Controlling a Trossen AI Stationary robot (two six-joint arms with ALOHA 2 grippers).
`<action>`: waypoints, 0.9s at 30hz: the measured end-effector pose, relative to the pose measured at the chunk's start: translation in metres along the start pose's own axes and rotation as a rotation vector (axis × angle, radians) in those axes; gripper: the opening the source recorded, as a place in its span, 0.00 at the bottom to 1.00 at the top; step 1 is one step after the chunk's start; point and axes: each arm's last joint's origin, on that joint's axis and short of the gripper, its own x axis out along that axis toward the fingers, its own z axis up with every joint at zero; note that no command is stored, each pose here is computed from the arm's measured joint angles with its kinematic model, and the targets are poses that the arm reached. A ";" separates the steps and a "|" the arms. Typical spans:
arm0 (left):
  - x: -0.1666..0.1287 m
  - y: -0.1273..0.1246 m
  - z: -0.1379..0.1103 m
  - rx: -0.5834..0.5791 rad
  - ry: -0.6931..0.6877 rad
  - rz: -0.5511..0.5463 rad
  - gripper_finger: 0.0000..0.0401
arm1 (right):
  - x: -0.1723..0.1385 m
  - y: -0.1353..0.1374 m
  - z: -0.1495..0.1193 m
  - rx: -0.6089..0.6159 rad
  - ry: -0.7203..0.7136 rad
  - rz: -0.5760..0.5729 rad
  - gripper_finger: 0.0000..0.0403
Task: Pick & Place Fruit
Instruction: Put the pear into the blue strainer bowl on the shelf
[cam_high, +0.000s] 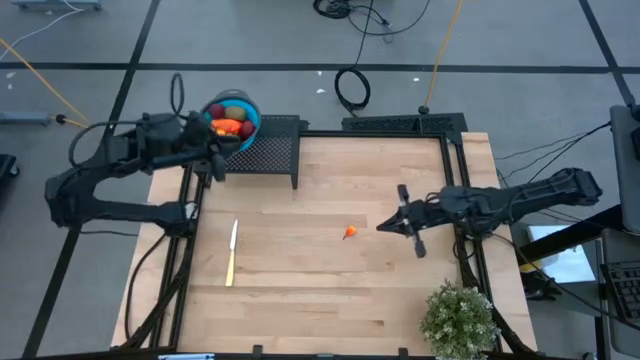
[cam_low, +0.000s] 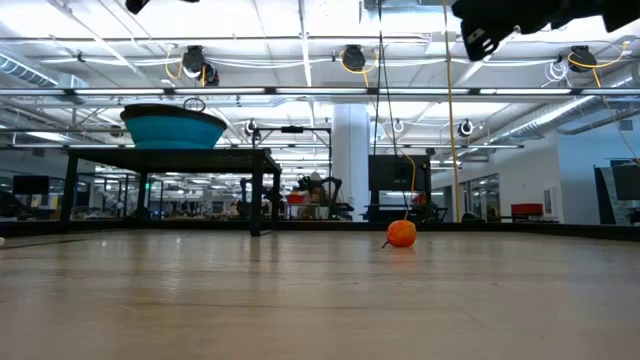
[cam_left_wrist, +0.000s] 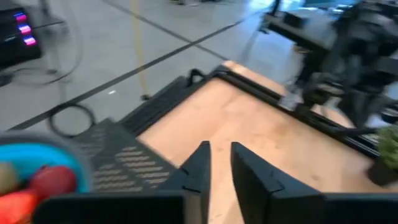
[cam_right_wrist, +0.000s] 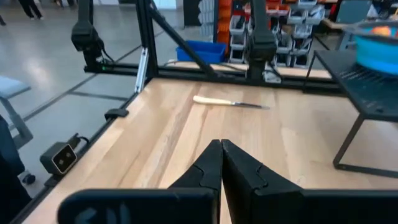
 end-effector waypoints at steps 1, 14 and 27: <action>0.002 -0.004 -0.002 0.011 -0.002 -0.026 0.12 | 0.004 0.000 -0.001 0.001 0.012 0.002 0.00; 0.013 -0.046 -0.027 0.175 -0.065 -0.308 0.01 | 0.044 -0.001 0.002 0.010 0.125 0.051 0.00; 0.001 -0.036 -0.067 0.179 -0.110 -0.411 0.03 | 0.070 -0.001 -0.009 0.025 0.225 0.100 0.00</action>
